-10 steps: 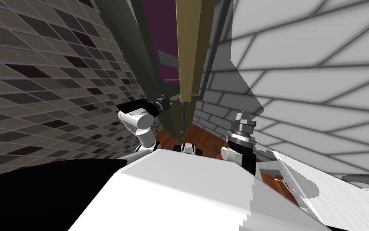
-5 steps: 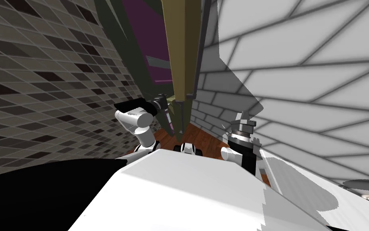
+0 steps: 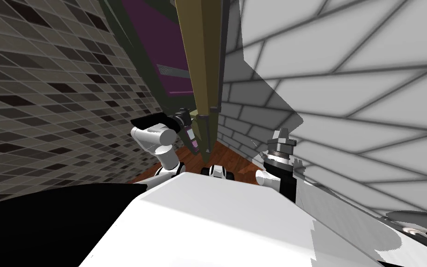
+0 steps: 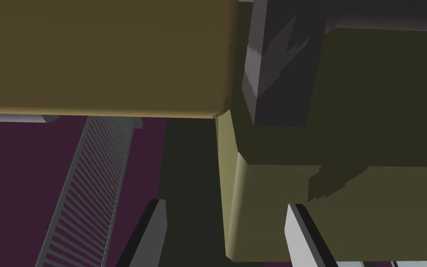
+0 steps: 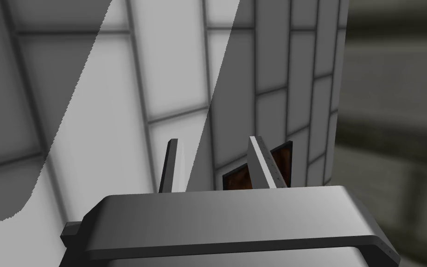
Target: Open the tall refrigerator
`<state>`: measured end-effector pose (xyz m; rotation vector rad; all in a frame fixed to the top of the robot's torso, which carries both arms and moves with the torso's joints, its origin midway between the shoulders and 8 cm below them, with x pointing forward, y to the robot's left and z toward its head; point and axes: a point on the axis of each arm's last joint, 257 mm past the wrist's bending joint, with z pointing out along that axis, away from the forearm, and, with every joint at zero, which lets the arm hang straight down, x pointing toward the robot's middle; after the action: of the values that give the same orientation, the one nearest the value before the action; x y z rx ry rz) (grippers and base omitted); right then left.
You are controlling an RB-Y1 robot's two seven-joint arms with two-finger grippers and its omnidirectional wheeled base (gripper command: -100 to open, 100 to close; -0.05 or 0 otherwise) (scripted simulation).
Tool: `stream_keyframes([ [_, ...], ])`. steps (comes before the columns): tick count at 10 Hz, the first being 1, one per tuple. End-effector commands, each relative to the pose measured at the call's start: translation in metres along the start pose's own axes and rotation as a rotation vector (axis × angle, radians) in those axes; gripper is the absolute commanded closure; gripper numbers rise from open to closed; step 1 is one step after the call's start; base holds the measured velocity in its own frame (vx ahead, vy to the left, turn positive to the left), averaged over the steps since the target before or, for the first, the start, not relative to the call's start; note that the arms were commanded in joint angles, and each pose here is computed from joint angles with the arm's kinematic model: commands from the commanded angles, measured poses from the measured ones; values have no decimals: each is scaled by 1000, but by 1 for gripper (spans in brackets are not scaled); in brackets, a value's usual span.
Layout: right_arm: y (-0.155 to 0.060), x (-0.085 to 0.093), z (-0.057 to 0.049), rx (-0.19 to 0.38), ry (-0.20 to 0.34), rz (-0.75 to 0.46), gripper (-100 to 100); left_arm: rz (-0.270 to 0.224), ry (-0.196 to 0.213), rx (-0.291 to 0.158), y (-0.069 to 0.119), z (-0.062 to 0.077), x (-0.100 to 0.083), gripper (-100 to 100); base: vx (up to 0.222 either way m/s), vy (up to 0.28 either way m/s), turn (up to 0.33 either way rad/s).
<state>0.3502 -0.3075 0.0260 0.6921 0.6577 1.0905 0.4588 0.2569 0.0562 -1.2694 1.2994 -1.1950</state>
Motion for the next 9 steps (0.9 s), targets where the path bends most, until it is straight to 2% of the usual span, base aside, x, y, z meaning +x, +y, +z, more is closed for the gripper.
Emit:
stream_keyframes([
  [1, 0, 0, 0, 0, 0, 0, 0, -3, -27, -7, 2, -1, -9, 100, 2, -203, 81],
  [5, 0, 0, 0, 0, 0, 0, 0, -6, -126, 19, -7, -9, -41, 100, 70, -373, 120],
  [7, 0, 0, 0, 0, 0, 0, 0, -9, -176, 32, -12, -14, -57, 100, 31, -380, -2],
  [8, 0, 0, 0, 0, 0, -1, 0, -9, -176, 32, -12, -14, -57, 100, 25, -97, -43],
  [9, 0, 0, 0, 0, 0, -1, 0, -10, -201, 38, -14, -17, -65, 100, 1, -101, 25],
])
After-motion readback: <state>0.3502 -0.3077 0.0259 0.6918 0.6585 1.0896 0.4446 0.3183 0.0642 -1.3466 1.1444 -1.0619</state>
